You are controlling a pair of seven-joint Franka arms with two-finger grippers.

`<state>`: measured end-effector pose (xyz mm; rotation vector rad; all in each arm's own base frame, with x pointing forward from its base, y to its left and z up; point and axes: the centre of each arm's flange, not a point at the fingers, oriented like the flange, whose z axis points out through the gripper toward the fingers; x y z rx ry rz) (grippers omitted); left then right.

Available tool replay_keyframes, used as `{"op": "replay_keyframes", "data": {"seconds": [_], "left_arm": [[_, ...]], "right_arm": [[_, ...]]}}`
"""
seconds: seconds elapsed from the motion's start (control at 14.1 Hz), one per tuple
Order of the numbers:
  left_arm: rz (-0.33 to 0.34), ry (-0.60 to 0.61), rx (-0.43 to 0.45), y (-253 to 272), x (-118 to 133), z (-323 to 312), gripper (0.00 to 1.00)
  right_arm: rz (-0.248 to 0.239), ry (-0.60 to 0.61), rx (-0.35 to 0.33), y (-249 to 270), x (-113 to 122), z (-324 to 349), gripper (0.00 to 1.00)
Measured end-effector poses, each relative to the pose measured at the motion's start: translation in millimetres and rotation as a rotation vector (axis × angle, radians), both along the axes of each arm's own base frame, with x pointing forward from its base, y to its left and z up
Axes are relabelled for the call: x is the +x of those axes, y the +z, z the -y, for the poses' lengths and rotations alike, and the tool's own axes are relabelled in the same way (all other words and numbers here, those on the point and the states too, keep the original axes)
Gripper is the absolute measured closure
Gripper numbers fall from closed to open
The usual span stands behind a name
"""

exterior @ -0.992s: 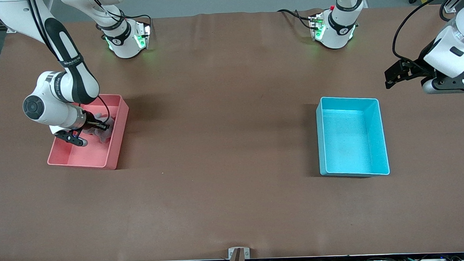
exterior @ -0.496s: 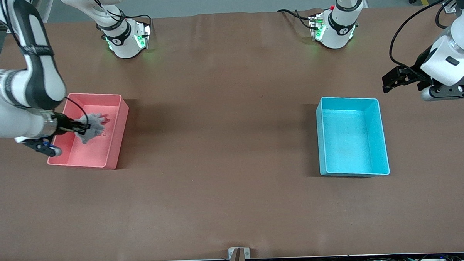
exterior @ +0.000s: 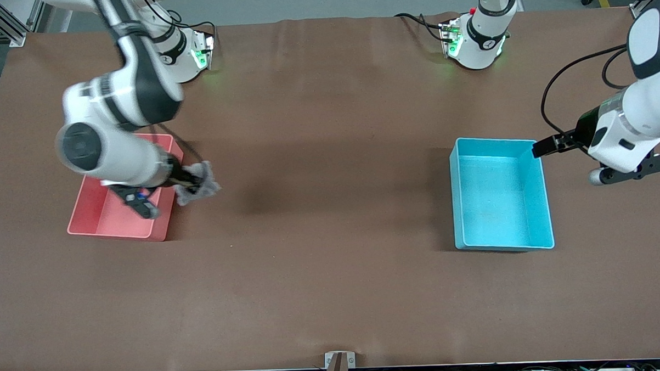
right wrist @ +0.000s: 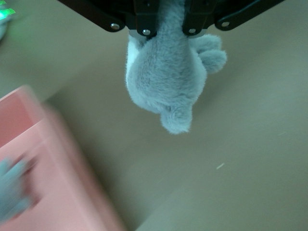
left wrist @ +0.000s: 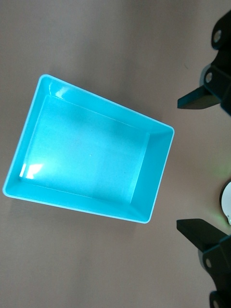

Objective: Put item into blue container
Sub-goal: 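Carry the plush to mid-table with the right gripper while the left gripper approaches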

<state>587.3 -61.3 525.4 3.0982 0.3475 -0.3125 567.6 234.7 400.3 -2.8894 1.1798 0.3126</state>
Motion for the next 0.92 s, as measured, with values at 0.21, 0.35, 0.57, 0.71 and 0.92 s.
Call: {"op": "replay_keyframes", "data": {"seconds": [0.21, 0.35, 0.57, 0.71, 0.92], "left_arm": [[-0.047, 0.048, -0.07, -15.8, -3.0, 10.5, 0.0], [-0.082, 0.079, -0.104, -28.0, -7.2, 20.7, 0.0], [-0.113, 0.134, -0.086, -60.7, -9.6, 59.4, 0.0], [-0.135, 0.195, -0.052, -92.0, -10.7, 106.7, 0.0], [-0.15, 0.317, 0.002, -134.2, -17.3, 175.5, 0.0]], "right_arm": [[0.072, -0.11, 0.0, -38.6, -23.1, -99.7, 0.83], [0.107, -0.162, 0.001, -74.5, -40.1, -148.9, 0.83], [0.111, -0.22, -0.022, -134.0, -60.7, -193.8, 0.83], [0.102, -0.239, -0.044, -163.6, -62.1, -207.3, 0.83], [0.101, -0.249, -0.055, -178.2, -54.7, -209.9, 0.68]]}}
